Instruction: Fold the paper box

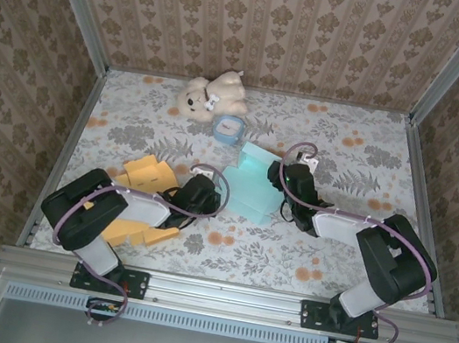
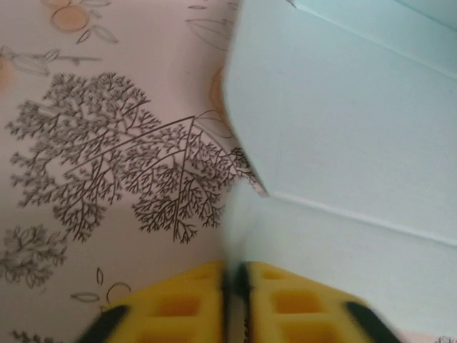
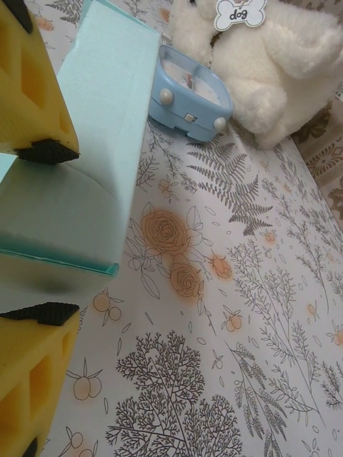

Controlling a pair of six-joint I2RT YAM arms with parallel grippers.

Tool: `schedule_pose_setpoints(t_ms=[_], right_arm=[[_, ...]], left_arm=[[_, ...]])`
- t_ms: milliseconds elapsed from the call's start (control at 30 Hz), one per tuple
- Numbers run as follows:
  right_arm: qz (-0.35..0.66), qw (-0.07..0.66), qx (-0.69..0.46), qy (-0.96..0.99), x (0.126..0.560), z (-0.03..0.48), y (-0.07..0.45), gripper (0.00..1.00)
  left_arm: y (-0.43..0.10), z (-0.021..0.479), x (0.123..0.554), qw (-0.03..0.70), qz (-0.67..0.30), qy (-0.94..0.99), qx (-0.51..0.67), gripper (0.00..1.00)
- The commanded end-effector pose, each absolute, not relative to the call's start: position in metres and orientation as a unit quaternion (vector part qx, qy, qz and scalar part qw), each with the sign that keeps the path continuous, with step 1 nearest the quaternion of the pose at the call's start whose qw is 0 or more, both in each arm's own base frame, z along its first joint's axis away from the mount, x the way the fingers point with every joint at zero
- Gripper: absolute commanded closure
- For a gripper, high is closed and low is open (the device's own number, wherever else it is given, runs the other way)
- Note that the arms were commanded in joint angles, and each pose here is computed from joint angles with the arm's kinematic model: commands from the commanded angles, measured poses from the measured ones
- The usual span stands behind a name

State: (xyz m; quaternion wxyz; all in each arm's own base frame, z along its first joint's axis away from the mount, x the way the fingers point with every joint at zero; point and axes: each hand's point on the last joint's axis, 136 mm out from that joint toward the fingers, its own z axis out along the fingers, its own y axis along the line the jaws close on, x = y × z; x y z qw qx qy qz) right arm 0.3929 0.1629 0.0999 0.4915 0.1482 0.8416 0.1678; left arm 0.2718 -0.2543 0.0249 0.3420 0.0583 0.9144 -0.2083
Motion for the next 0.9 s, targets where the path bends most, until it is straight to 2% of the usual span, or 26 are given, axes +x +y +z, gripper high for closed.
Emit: schedule_pose_setpoints(t_ms=[0,200,600,867], right_arm=[[0.104,0.411,0.136,0.895,0.362,0.04,0.142,0.43],[0.128,0.421,0.131,0.888,0.365,0.066,0.14,0.41],[0.167,0.479,0.116,0.854,0.349,0.173,0.127,0.36],[0.164,0.509,0.102,0.839,0.313,0.231,0.106,0.36]], left_arm=[[-0.264,0.047,0.282,0.369,-0.214,0.902,0.07,1.0],[-0.247,0.079,0.28,0.404,-0.134,0.896,0.123,1.0],[-0.227,0.126,0.28,0.421,0.024,0.884,0.202,1.0],[-0.24,0.216,0.266,0.457,0.14,0.826,0.299,1.0]])
